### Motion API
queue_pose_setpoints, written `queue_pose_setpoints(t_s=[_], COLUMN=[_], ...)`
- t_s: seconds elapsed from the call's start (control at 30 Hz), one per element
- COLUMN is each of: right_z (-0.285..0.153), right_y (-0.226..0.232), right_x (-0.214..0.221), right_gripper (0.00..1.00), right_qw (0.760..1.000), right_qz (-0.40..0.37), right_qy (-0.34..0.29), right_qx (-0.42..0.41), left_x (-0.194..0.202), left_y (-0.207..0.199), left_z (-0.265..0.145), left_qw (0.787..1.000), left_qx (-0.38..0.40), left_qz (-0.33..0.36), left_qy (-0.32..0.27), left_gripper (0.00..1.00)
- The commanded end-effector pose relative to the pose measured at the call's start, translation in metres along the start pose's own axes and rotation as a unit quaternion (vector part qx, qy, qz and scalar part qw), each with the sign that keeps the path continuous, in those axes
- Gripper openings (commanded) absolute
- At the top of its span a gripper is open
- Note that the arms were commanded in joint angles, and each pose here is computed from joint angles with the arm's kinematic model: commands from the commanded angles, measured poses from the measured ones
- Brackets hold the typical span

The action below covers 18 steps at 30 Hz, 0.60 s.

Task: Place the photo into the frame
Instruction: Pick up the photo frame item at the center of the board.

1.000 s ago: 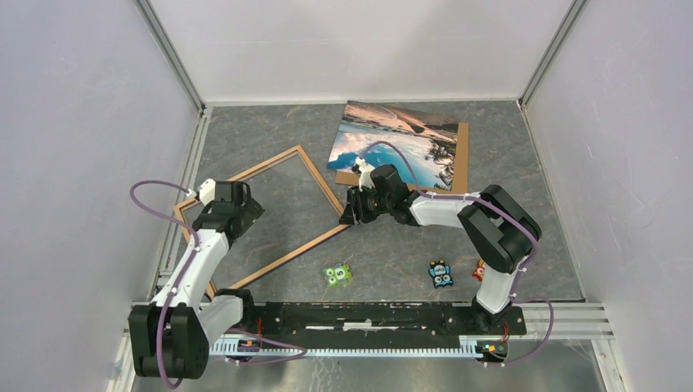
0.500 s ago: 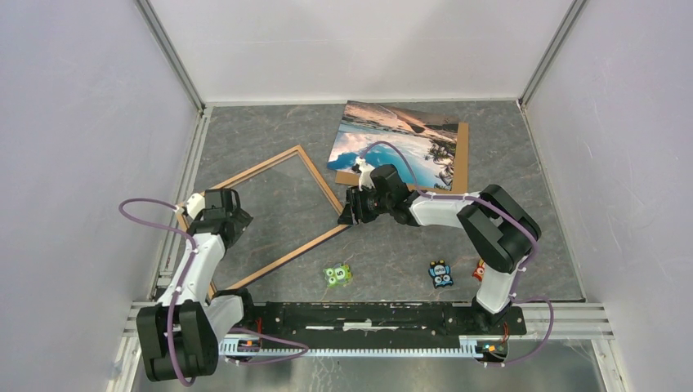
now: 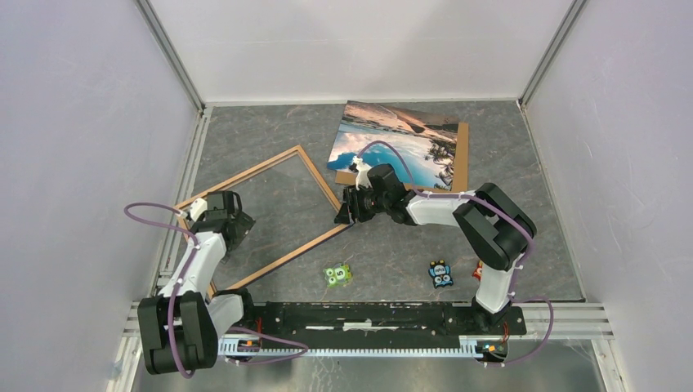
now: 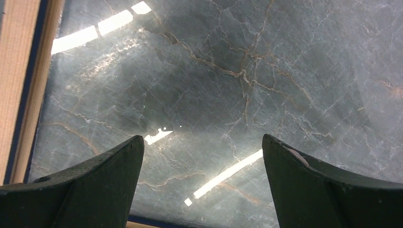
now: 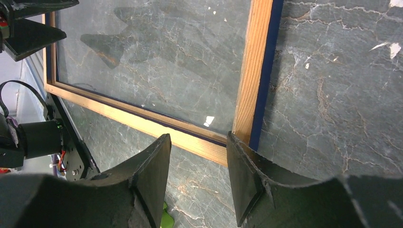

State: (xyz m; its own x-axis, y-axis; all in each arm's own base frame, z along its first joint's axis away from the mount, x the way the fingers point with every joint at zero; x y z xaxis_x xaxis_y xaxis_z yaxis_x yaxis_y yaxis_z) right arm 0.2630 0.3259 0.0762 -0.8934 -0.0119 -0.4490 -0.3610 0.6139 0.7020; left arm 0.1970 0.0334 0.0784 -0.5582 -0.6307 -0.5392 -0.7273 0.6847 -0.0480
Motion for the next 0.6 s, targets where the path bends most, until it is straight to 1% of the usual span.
queue_pose_setpoints(t_s=[0.0, 0.13, 0.23, 0.4, 0.43, 0.5, 0.57], right_z=[0.001, -0.009, -0.012, -0.016, -0.017, -0.016, -0.014], right_y=[0.005, 0.003, 0.000, -0.003, -0.004, -0.005, -0.006], right_x=[-0.009, -0.019, -0.023, -0.026, -0.027, -0.027, -0.027], right_gripper=[0.54, 0.55, 0.57, 0.58, 0.58, 0.59, 0.62], right_qw=[1.000, 0.999, 0.998, 0.997, 0.997, 0.997, 0.997], right_qz=[-0.007, -0.022, -0.031, -0.041, -0.041, -0.041, -0.044], right_qy=[-0.012, -0.035, -0.040, -0.042, -0.044, -0.044, -0.041], right_qx=[0.001, 0.022, 0.037, 0.046, 0.047, 0.047, 0.046], left_x=[-0.001, -0.002, -0.002, 0.002, 0.003, -0.005, -0.015], left_y=[-0.005, -0.008, -0.011, -0.029, -0.029, -0.024, -0.009], left_z=[0.006, 0.007, 0.008, 0.011, 0.010, 0.004, -0.005], left_qw=[1.000, 0.999, 0.999, 0.996, 0.996, 0.998, 1.000], left_qx=[0.009, 0.014, 0.022, 0.082, 0.083, 0.060, 0.015], left_qz=[-0.029, -0.030, -0.029, -0.009, 0.001, 0.008, -0.001], left_qy=[-0.001, 0.003, 0.006, 0.029, 0.036, 0.025, -0.009], left_gripper=[1.00, 1.00, 1.00, 1.00, 1.00, 1.00, 1.00])
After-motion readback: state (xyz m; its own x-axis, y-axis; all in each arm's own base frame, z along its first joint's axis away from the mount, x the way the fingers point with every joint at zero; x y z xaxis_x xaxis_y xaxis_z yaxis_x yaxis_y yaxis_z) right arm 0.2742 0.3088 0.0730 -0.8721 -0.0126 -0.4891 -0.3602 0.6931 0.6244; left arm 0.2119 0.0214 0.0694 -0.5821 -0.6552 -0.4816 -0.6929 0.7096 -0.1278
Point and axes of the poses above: each gripper's point midway between its finger pads, its own z axis out along the fingers, its own y axis along the line the jaws close on, x = y × z, the point moved 5 cm from there along -z, back along the fingers, and after that the axes turned 12 degrees about z, right-handed, at the moved point
